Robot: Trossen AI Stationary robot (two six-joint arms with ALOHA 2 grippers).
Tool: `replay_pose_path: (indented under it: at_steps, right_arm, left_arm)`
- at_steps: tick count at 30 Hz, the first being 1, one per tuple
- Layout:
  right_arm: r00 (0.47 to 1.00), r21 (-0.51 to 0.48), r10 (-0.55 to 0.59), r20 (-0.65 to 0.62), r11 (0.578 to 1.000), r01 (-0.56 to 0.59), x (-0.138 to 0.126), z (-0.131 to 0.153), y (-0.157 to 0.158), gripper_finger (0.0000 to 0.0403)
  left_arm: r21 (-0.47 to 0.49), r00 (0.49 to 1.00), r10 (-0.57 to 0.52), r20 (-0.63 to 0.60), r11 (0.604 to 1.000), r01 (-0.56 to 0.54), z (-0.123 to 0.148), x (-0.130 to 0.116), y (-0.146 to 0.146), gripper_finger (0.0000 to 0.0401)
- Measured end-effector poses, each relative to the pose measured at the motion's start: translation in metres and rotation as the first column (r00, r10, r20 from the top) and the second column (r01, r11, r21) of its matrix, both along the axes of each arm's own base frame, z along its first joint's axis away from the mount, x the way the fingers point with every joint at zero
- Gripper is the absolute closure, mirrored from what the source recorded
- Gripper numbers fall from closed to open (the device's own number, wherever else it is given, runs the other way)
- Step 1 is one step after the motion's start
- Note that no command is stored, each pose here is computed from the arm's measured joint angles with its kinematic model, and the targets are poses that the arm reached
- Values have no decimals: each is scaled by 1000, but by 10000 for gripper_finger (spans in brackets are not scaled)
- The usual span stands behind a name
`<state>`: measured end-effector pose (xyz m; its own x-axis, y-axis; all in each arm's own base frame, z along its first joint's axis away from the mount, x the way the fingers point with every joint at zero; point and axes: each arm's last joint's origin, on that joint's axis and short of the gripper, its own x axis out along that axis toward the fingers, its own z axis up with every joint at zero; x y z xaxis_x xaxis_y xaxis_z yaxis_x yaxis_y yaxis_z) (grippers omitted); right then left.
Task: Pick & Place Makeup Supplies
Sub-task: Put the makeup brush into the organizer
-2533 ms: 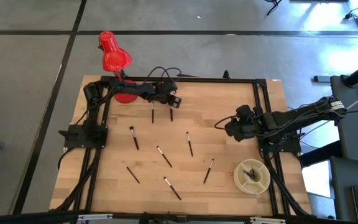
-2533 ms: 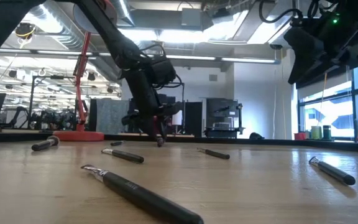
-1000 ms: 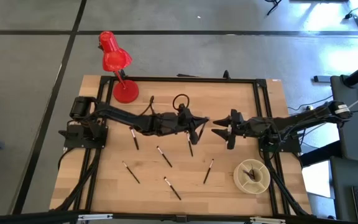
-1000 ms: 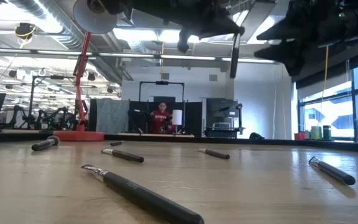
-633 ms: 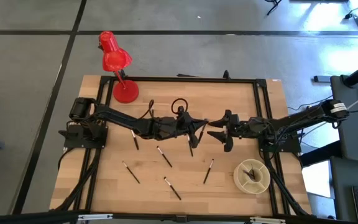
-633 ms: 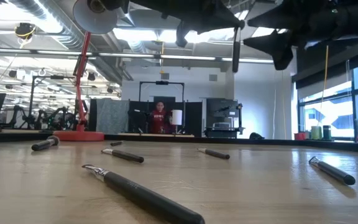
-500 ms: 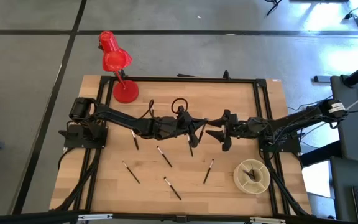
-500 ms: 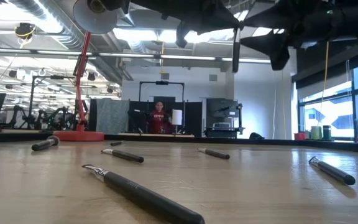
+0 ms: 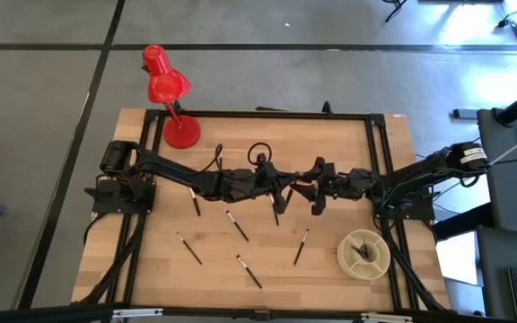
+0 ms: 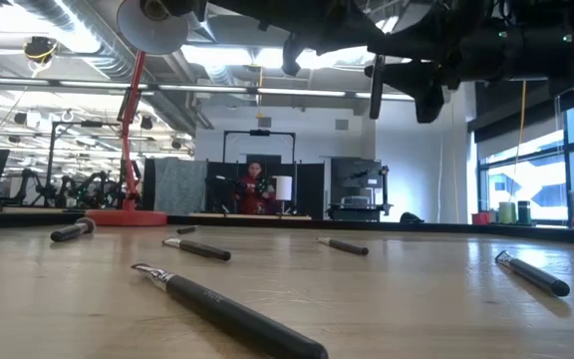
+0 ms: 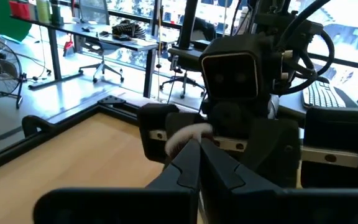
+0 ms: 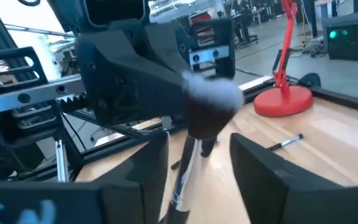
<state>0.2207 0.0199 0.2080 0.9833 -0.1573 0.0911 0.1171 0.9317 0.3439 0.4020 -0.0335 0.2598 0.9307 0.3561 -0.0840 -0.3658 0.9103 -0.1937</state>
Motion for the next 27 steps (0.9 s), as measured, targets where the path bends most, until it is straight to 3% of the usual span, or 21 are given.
replay_pose_path:
  at_steps: [7,13,17,22,27]
  right_arm:
    - [1000,3,-6,-13,1000,6,1,-2,-1,351]
    - [997,23,20,-68,1000,-18,-7,1,-1,354]
    - [985,-6,13,-173,1000,-14,-22,22,1,354]
    - [909,-45,-41,-416,999,24,-48,53,15,354]
    - [828,31,11,-561,999,8,-76,79,38,350]
  left_arm:
    - [14,1000,-7,-20,1000,7,-1,0,-1,396]
    - [19,997,-48,-61,999,49,-5,0,-2,392]
    - [53,986,-96,-135,993,104,-7,-4,-5,370]
    - [71,964,-103,-244,990,124,-6,-13,-9,335]
    - [89,931,-104,-349,986,143,-13,-19,-14,306]
